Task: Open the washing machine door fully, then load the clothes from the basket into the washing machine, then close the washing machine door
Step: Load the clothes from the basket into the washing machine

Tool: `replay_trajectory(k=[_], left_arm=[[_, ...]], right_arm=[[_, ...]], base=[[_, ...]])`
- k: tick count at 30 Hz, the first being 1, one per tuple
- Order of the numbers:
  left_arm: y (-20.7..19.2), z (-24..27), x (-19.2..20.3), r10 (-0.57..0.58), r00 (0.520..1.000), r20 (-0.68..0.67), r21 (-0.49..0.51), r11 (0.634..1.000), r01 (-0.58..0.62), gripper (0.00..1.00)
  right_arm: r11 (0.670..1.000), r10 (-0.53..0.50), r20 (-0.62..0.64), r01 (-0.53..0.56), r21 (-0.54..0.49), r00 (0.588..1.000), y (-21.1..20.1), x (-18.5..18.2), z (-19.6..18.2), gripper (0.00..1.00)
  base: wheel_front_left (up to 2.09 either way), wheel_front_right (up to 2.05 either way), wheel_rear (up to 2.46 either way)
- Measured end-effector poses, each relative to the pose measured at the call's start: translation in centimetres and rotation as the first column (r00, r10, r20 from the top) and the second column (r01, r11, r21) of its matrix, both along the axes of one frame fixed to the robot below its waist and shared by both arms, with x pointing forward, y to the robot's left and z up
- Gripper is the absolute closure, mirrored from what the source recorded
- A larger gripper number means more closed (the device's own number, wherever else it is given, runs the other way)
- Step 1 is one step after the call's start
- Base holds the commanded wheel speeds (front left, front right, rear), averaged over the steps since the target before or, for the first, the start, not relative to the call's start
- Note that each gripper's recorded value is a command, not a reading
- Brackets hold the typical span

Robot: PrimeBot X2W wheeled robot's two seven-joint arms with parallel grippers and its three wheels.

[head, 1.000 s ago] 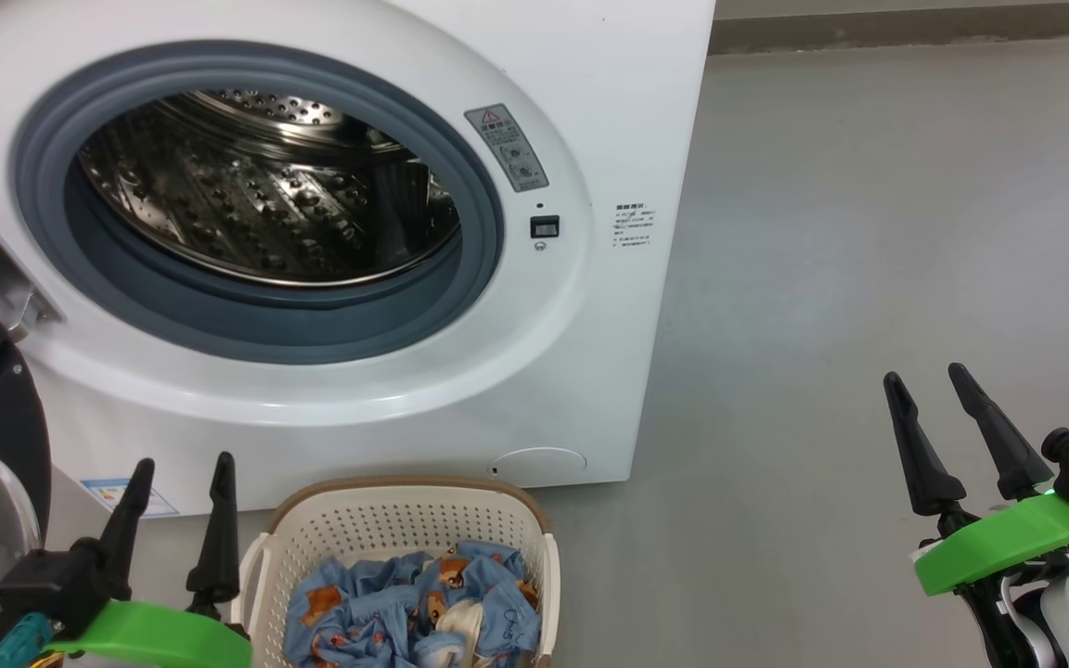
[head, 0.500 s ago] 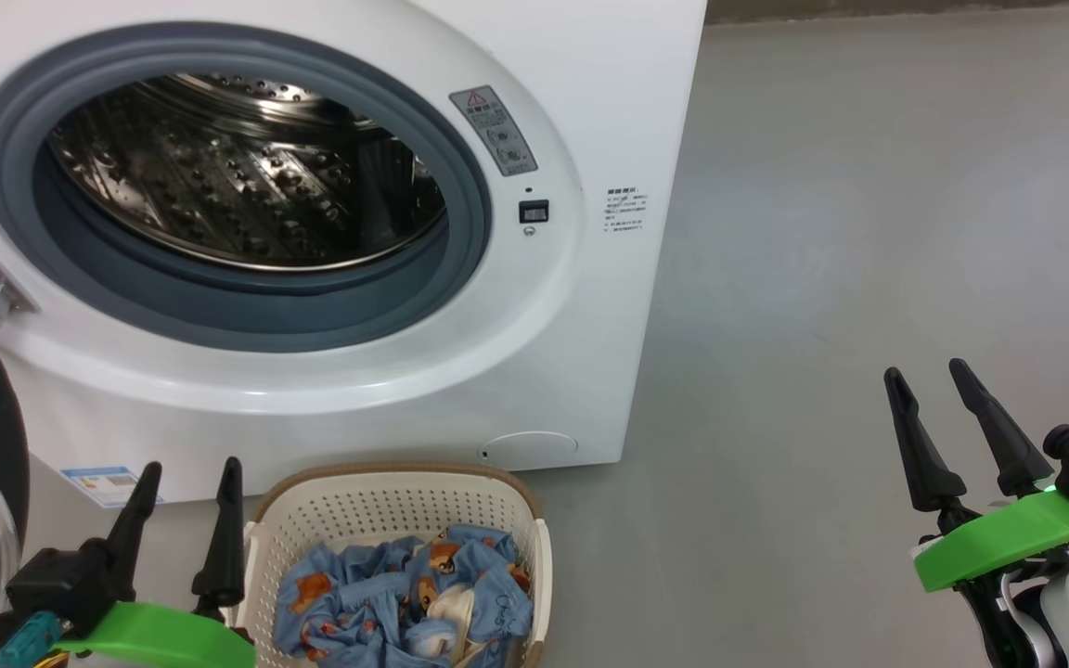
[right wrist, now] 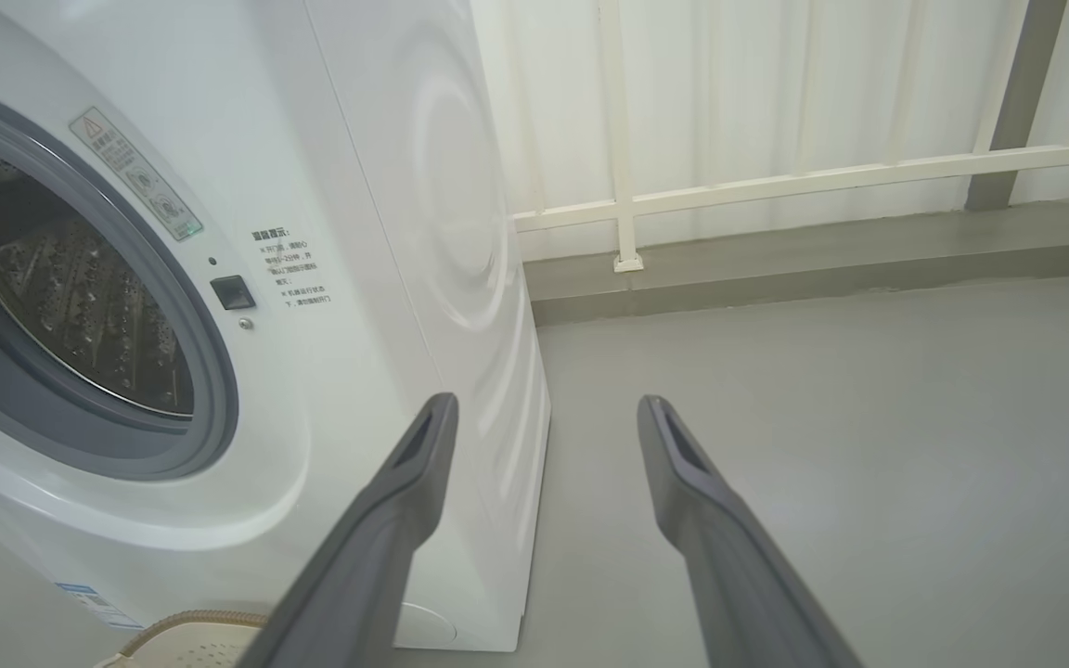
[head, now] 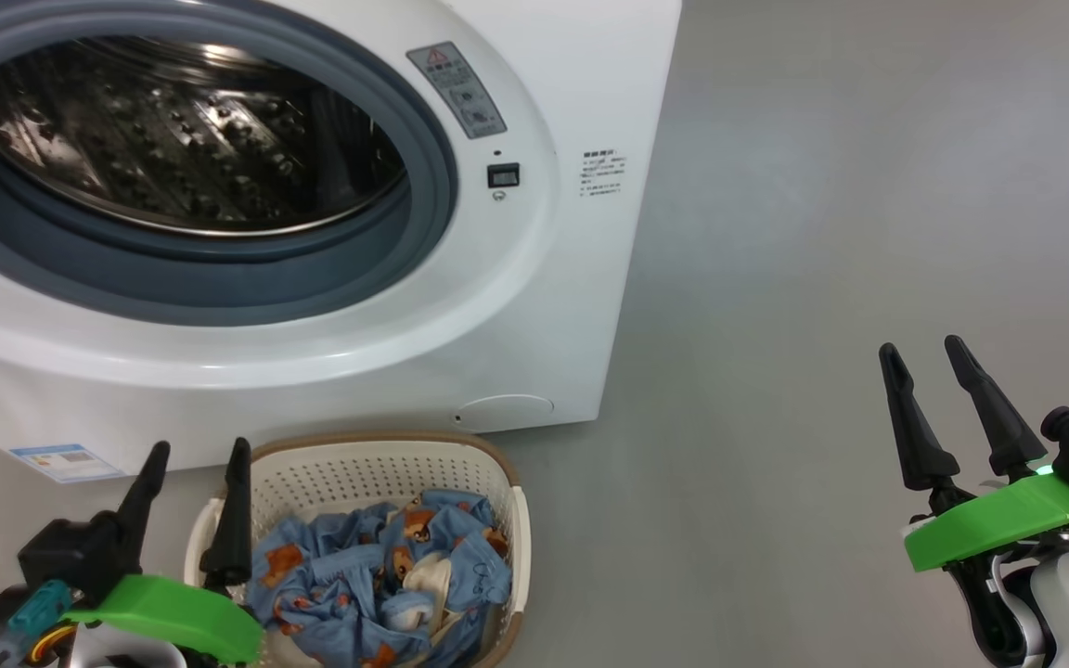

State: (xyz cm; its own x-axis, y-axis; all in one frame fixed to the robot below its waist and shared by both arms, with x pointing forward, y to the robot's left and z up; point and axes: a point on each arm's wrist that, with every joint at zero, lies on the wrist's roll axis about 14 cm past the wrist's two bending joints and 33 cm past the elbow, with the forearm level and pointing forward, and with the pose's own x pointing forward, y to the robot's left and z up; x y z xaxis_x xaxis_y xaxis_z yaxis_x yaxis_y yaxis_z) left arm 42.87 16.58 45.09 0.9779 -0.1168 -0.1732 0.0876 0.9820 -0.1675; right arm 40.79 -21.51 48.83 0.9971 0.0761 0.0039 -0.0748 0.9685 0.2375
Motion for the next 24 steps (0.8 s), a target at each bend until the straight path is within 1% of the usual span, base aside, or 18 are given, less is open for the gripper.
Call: replay_trajectory(k=[8, 14, 18, 24], left_arm=[[-1.4, -3.5, 0.8, -0.061, 0.993, -0.105, -0.005, 0.998, 0.061, 0.0], [-2.7, -6.5, 1.4, -0.116, 0.974, -0.195, -0.007, 0.993, 0.117, 0.0], [-3.1, -8.1, 1.6, -0.136, 0.961, -0.241, -0.007, 0.99, 0.139, 0.0], [-4.0, -12.2, 1.3, -0.181, 0.912, -0.368, -0.014, 0.982, 0.189, 0.0]], right_arm=[[1.0, -0.019, -0.022, 0.019, 0.003, 1.0, -0.1, 0.5, -1.0, 0.0], [0.999, -0.034, -0.054, 0.034, 0.001, 0.998, -0.5, 0.8, -2.3, 0.0], [0.999, -0.036, -0.051, 0.036, 0.001, 0.998, -0.4, 1.5, -2.4, 0.0], [0.999, -0.044, -0.069, 0.045, 0.01, 0.997, -0.3, 2.4, -3.4, 0.0]], base=[[0.0, 0.0, 0.0], [0.0, 0.0, 0.0], [0.0, 0.0, 0.0], [0.0, 0.0, 0.0]])
